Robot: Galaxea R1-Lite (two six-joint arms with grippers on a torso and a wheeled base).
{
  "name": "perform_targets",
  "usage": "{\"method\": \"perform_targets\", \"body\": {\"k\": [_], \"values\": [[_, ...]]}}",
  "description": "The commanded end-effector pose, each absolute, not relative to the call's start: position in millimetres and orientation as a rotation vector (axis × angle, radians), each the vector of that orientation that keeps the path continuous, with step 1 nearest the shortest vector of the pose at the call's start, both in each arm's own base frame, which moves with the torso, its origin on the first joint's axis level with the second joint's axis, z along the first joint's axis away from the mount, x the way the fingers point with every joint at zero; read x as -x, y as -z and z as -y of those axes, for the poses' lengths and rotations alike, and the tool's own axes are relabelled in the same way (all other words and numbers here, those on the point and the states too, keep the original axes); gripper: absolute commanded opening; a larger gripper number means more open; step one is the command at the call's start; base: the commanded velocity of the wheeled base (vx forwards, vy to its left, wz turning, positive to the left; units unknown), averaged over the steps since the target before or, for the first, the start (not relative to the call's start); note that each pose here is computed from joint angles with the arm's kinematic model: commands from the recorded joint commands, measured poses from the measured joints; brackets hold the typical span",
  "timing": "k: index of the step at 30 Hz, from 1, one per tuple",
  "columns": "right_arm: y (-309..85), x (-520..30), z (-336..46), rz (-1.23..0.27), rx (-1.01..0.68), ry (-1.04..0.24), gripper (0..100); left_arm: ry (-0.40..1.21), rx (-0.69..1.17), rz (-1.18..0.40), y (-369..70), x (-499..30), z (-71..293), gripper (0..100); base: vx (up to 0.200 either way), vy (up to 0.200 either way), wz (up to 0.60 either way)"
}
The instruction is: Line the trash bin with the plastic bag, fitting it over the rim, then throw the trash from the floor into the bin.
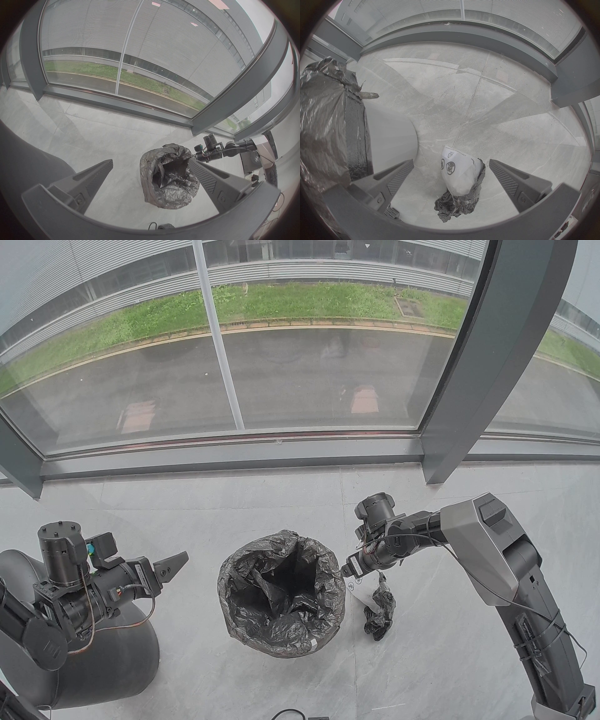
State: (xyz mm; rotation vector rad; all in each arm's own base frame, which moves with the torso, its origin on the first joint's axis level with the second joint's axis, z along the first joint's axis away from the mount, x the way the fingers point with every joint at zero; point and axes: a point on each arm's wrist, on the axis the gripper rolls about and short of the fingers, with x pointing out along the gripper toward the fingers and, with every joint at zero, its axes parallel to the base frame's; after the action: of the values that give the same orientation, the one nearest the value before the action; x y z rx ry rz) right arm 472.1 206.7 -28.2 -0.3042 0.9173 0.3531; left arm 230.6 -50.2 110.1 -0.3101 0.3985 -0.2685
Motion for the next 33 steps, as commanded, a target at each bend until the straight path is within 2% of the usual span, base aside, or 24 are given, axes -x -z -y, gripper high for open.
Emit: {"method": "perform_targets", "body": {"k": [1, 16, 23, 33], "values": [[34, -473, -204, -0.930, 0.306, -0.349, 100, 0.276, 0.309, -0.397, -112, -211, 48, 100, 0.000, 0.000, 0.00], [46, -471, -194, -1.006, 0.319, -0.331, 100, 0.289, 0.308, -0.304, -118, -129, 31, 100, 0.000, 0.000, 0.00], [58, -470, -193, -1.029, 0.331, -0.332, 100, 0.196, 0.300, -0.302, -119, -110, 25, 100, 0.000, 0.000, 0.00], [84, -464, -191, -1.106, 0.348, -0.325, 100, 0.249, 0.302, -0.261, -124, -86, 24, 100, 0.000, 0.000, 0.00]]}}
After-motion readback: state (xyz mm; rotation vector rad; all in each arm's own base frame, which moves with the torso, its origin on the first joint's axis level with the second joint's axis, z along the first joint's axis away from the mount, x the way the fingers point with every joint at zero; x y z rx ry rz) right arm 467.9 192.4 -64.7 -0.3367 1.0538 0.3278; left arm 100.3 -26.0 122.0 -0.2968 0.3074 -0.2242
